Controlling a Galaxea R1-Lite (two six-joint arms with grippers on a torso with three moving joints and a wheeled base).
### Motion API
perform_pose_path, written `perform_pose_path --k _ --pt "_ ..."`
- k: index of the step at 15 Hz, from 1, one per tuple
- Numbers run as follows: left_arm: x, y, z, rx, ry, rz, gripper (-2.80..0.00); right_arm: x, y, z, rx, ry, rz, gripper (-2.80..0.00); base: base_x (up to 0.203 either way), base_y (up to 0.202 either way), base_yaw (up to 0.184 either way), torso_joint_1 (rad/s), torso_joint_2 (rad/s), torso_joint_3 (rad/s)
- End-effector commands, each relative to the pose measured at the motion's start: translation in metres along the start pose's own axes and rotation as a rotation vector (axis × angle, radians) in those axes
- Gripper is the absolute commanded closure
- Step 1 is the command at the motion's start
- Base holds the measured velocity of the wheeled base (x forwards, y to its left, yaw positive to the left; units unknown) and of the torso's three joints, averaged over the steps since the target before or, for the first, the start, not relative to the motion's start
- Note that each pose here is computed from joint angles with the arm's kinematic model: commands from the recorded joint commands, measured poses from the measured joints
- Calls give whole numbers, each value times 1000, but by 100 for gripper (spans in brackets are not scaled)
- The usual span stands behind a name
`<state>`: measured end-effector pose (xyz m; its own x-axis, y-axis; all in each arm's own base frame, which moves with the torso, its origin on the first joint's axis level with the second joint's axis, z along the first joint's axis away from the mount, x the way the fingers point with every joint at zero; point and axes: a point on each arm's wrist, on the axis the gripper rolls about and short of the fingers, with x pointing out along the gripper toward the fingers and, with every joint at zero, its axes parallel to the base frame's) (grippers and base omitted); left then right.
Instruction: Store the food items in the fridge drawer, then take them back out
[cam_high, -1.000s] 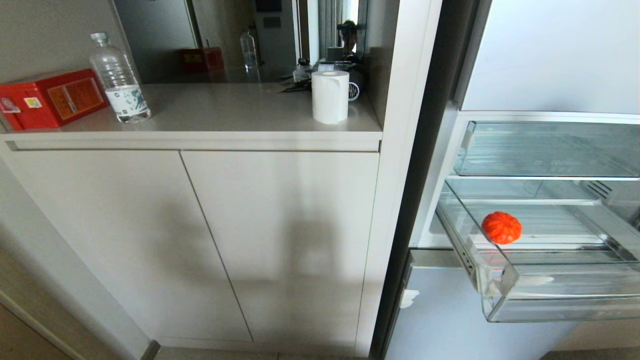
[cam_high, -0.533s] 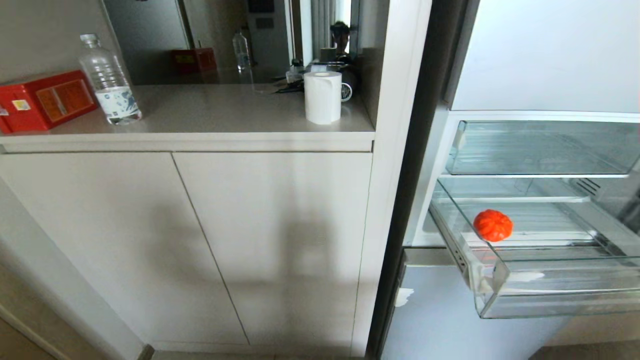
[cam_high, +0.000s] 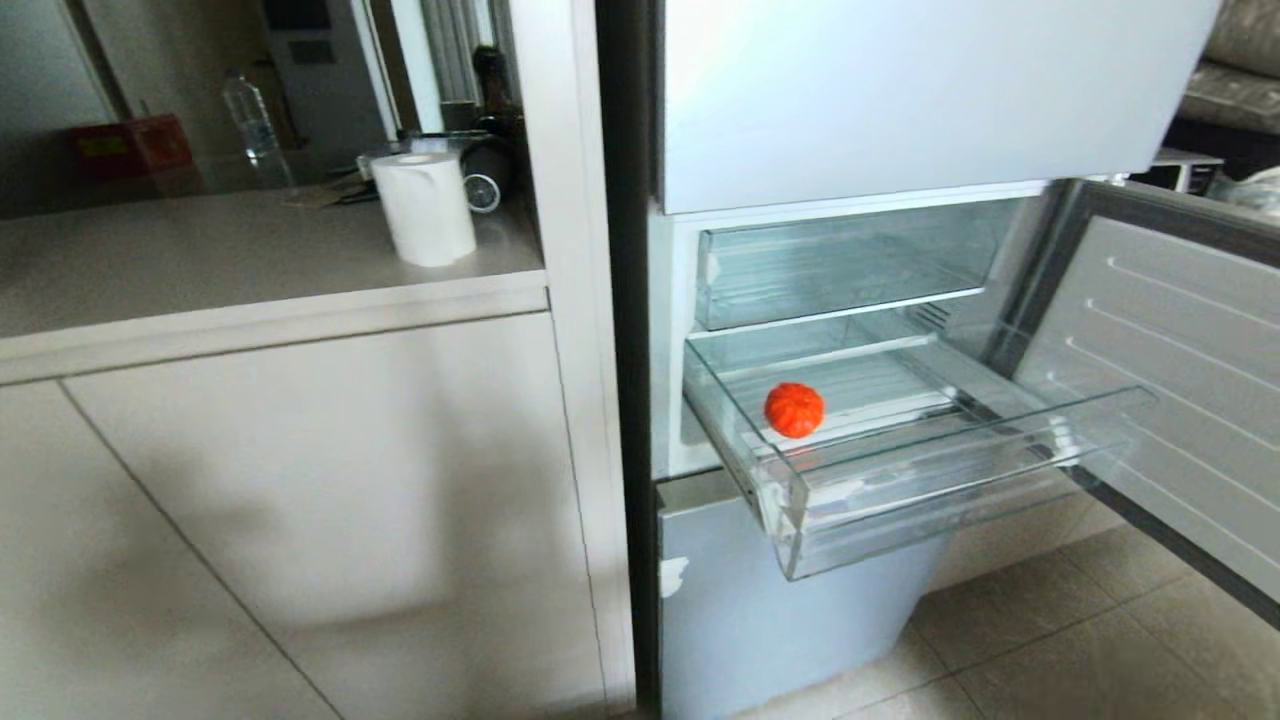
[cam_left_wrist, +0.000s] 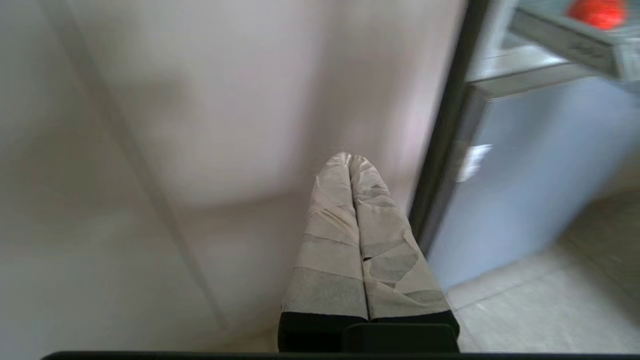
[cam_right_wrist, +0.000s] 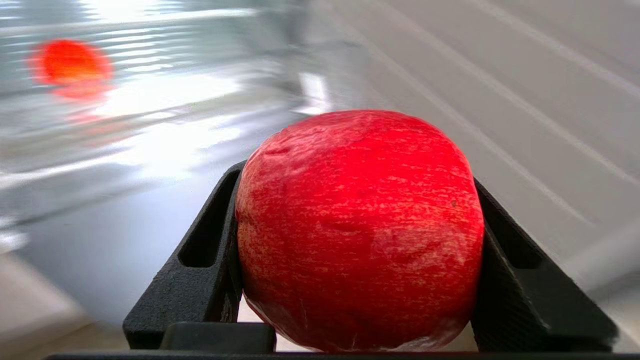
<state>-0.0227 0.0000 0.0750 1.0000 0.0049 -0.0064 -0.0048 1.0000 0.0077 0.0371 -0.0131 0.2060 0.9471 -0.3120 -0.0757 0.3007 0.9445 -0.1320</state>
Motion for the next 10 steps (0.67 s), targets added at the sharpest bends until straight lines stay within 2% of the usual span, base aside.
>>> perform_pose_path --k 1,5,7,10 --pt "0 0 0 0 0 0 0 1 -1 -3 0 13 -24 0 0 6 -175 -3 -2 2" --pt "0 0 0 0 1 0 0 4 -2 -4 7 36 -56 0 0 8 -175 3 2 4" --pt "0 0 0 0 0 1 0 10 -6 -5 25 74 -117 0 2 8 -173 4 4 3" --pt "0 0 0 0 1 0 0 29 -16 3 115 131 -183 0 0 4 -119 4 2 3"
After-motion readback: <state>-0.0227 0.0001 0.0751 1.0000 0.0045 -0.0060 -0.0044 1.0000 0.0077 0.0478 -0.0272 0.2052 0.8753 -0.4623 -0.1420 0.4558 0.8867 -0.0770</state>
